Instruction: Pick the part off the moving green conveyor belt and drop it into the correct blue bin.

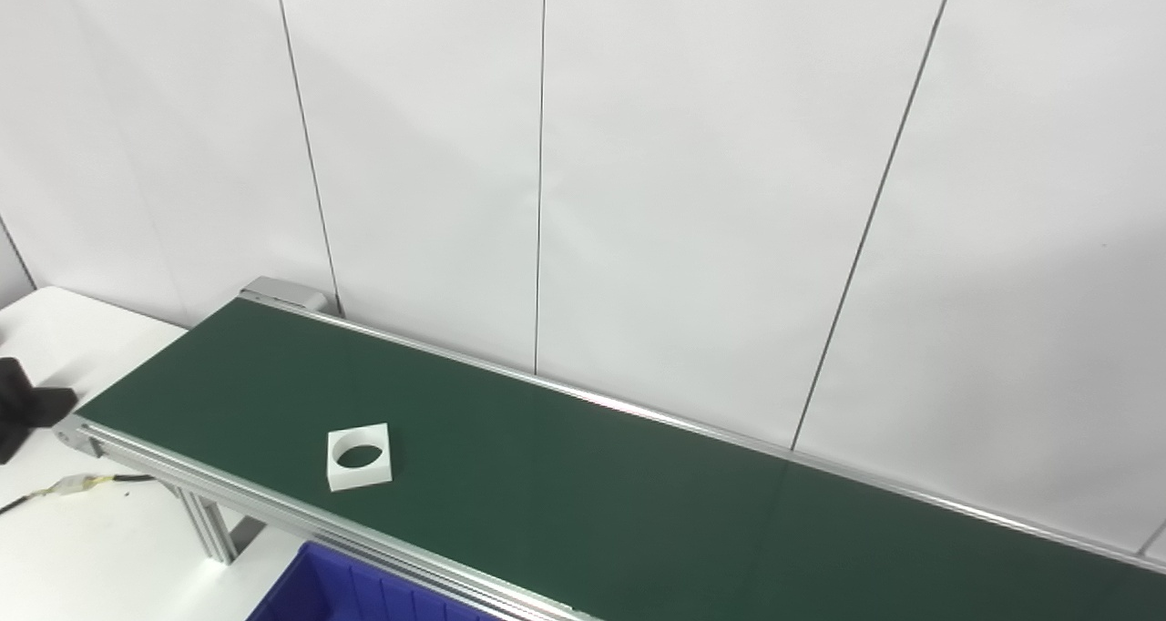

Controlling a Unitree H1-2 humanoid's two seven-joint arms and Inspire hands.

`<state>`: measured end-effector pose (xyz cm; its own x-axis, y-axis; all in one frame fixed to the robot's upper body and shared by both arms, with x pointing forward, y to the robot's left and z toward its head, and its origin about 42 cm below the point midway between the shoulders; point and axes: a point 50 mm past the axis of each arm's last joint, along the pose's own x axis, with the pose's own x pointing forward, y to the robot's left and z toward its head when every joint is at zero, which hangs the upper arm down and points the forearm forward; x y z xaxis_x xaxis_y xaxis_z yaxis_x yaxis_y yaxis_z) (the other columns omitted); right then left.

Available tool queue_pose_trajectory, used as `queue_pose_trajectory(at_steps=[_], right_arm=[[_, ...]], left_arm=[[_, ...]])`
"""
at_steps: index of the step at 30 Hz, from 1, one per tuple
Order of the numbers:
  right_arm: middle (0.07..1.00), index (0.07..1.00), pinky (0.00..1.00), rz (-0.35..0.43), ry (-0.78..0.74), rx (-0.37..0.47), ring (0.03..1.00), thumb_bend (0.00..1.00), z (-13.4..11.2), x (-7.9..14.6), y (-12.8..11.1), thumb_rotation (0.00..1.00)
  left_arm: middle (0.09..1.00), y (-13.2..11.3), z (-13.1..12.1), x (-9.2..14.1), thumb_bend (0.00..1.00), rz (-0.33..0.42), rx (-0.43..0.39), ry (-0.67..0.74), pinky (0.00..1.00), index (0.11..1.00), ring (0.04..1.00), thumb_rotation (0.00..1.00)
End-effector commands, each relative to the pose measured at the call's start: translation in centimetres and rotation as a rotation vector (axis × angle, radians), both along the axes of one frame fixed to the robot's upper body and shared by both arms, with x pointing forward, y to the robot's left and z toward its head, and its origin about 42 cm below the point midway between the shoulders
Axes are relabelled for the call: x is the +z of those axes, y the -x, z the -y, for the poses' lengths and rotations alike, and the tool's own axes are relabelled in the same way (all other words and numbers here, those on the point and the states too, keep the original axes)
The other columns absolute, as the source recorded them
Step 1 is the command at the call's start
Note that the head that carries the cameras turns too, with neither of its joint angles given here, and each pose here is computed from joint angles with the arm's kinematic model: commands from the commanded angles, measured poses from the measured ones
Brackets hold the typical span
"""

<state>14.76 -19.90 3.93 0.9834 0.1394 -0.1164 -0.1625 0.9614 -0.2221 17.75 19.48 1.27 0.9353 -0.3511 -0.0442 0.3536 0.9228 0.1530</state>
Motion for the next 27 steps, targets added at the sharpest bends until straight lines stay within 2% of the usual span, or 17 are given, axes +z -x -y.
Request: queue_pose_trajectory(at_steps=[1, 4, 7, 9, 12, 15, 17, 19, 23, 27], right_arm=[[0.887, 0.967, 0.82, 0.072, -0.015, -0.005, 0.847, 0.25, -0.2, 0.9, -0.5, 0.26], [0.884, 0.962, 0.81, 0.082, -0.021, -0.001, 0.842, 0.25, -0.3, 0.8, -0.8, 0.23], [0.889, 0.963, 0.82, 0.083, -0.022, 0.007, 0.848, 0.25, -0.4, 0.6, -1.1, 0.22], [0.889, 0.963, 0.82, 0.081, -0.023, 0.006, 0.849, 0.25, -0.5, 0.6, -1.3, 0.23], [0.884, 0.959, 0.81, 0.087, -0.019, 0.007, 0.846, 0.26, -0.6, 0.3, -1.4, 0.25], [0.883, 0.954, 0.82, 0.093, -0.022, 0.006, 0.848, 0.27, -0.7, 0.1, -1.7, 0.27], [0.882, 0.954, 0.82, 0.096, -0.023, 0.007, 0.848, 0.26, -0.8, 0.1, -1.8, 0.24], [0.883, 0.953, 0.82, 0.099, -0.026, 0.004, 0.849, 0.26, -0.9, 0.1, -1.9, 0.26], [0.883, 0.951, 0.82, 0.098, -0.026, 0.003, 0.85, 0.28, -0.9, 0.1, -2.0, 0.33], [0.879, 0.95, 0.81, 0.102, -0.026, 0.008, 0.853, 0.29, -0.9, 0.1, -2.0, 0.32]], left_arm=[[0.749, -0.3, 0.1, 1.9, 0.69, 0.096, 0.048, 0.061, 0.58, 0.77, 0.668, 0.45], [0.713, -0.3, -0.1, 2.9, 0.64, 0.133, 0.082, 0.082, 0.53, 0.738, 0.63, 0.4], [0.694, -0.7, -0.4, 4.5, 0.64, 0.185, 0.107, 0.129, 0.51, 0.725, 0.611, 0.39], [0.692, -1.0, -0.7, 5.7, 0.68, 0.225, 0.122, 0.15, 0.51, 0.721, 0.608, 0.45], [0.694, -1.8, -1.2, 7.6, 0.7, 0.298, 0.128, 0.171, 0.5, 0.721, 0.609, 0.48], [0.711, -3.1, -2.1, 9.9, 0.72, 0.398, 0.109, 0.13, 0.52, 0.739, 0.631, 0.54], [0.722, -3.8, -2.5, 10.9, 0.75, 0.441, 0.101, 0.1, 0.54, 0.753, 0.643, 0.57], [0.726, -4.5, -2.9, 11.7, 0.8, 0.475, 0.094, 0.077, 0.56, 0.757, 0.65, 0.56], [0.747, -5.9, -3.6, 13.4, 0.82, 0.54, 0.061, 0.029, 0.59, 0.77, 0.665, 0.55], [0.78, -6.9, -4.0, 15.5, 0.86, 0.588, 0.027, -0.031, 0.61, 0.772, 0.711, 0.54]])
